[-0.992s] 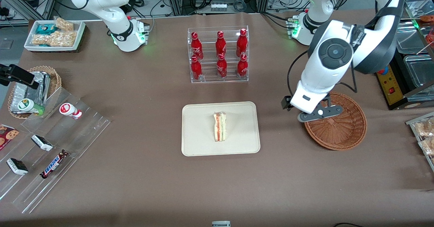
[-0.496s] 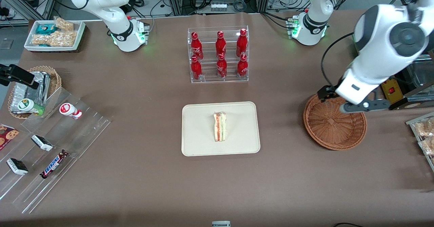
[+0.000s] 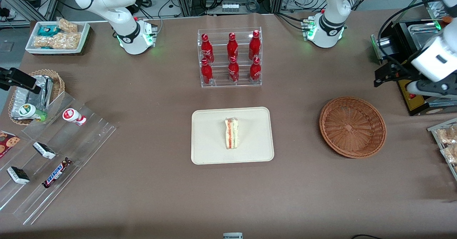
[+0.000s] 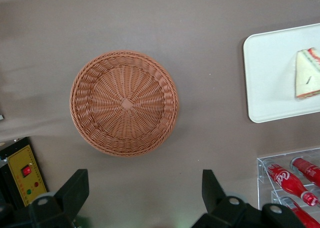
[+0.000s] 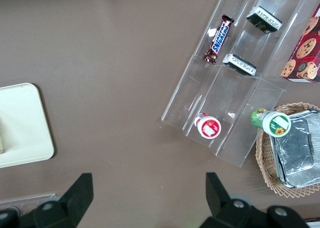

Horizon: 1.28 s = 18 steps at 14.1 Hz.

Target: Place sandwich from basket to tray

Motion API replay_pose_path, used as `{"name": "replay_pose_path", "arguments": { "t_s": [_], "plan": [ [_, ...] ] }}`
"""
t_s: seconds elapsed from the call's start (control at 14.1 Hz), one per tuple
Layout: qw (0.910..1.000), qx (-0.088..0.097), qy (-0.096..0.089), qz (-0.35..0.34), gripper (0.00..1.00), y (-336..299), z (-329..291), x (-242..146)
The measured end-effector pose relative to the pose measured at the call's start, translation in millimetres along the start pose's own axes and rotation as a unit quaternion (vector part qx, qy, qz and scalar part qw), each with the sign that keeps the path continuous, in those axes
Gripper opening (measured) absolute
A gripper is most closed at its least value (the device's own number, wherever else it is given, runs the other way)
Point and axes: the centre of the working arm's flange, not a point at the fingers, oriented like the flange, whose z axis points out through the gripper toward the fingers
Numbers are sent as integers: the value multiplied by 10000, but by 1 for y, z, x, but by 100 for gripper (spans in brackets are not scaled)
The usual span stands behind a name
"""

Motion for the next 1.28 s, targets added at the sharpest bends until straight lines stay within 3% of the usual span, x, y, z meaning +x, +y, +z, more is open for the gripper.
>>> {"name": "replay_pose_path", "arguments": {
  "t_s": [1.28],
  "plan": [
    [9994,7,-128,333,100,35,3,2]
  ]
}}
